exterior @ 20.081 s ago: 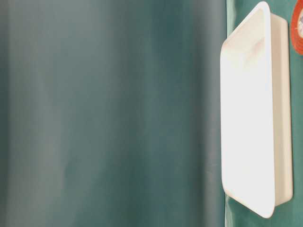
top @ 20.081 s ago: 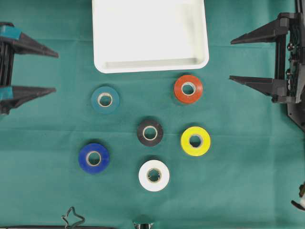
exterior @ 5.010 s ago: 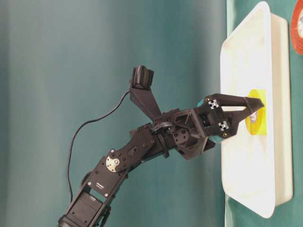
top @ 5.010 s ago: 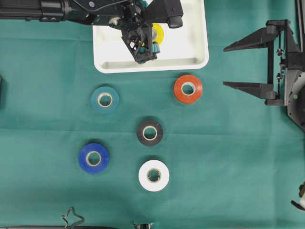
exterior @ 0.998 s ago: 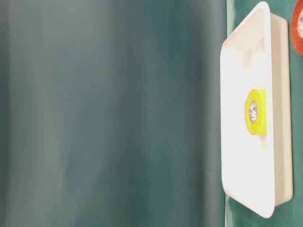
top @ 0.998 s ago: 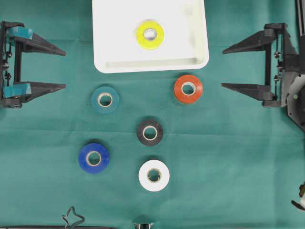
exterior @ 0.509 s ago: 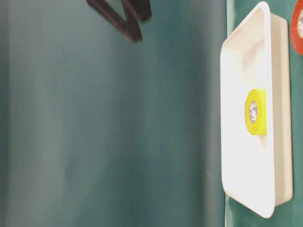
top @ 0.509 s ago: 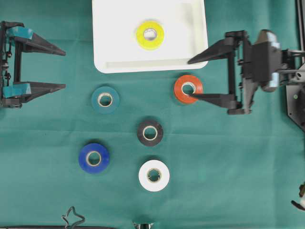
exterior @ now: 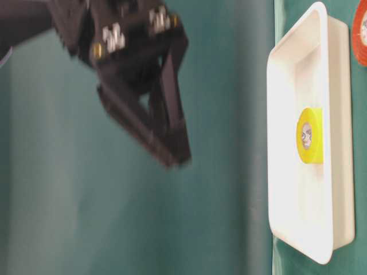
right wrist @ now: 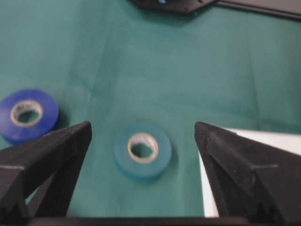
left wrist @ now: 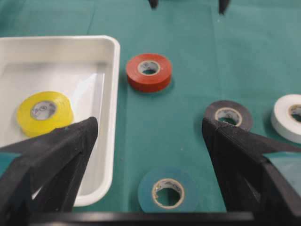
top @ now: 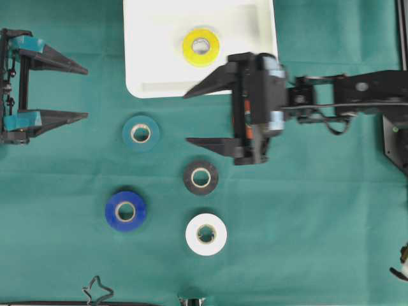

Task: Pick up the tape from a random location and place it into the white case.
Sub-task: 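Move the right gripper across the table over the teal tape roll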

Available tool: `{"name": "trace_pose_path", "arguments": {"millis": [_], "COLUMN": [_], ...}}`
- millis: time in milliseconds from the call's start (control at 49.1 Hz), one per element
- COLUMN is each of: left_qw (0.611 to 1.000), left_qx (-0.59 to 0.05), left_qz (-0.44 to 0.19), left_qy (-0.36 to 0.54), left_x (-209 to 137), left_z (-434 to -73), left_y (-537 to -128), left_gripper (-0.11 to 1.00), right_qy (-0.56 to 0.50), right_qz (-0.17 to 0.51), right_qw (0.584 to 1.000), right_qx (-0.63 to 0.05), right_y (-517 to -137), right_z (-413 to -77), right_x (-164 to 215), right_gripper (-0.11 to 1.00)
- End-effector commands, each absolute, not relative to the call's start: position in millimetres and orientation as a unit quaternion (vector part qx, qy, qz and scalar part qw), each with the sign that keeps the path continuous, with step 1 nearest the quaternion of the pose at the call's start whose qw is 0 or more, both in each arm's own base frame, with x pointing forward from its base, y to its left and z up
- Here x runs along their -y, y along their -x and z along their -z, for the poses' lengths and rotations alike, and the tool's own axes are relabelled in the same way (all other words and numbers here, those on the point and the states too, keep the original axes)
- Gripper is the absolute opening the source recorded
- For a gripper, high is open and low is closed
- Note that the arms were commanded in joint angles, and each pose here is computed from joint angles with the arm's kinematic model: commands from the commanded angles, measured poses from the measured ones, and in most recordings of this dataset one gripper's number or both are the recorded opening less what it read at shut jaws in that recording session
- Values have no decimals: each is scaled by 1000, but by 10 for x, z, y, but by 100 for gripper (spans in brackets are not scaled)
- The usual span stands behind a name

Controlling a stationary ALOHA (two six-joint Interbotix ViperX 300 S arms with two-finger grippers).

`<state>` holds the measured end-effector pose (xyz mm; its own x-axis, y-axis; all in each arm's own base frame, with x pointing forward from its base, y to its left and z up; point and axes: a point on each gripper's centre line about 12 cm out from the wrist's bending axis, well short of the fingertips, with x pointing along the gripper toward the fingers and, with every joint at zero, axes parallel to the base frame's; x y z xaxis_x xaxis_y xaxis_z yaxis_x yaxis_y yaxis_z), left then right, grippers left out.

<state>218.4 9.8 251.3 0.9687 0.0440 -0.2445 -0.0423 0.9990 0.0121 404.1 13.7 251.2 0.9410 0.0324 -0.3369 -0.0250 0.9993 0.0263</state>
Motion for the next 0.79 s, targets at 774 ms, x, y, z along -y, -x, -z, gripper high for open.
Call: {"name": "trace_pose_path", "arguments": {"millis": [774], "left_qw": [990], "left_qx": [-137], "left_qz": [-21], "left_qy": [-2], "left_x": [-95], "left_z": [-2508], "left_y": [-2193], "left_gripper": [96], "right_qy": [-6], "right_qz": [-34], "right_qw": [986], "right_qx": [-162], "right_y": [-5076], "right_z": [-2738], "right_x": [-375], "right_gripper": [91]}}
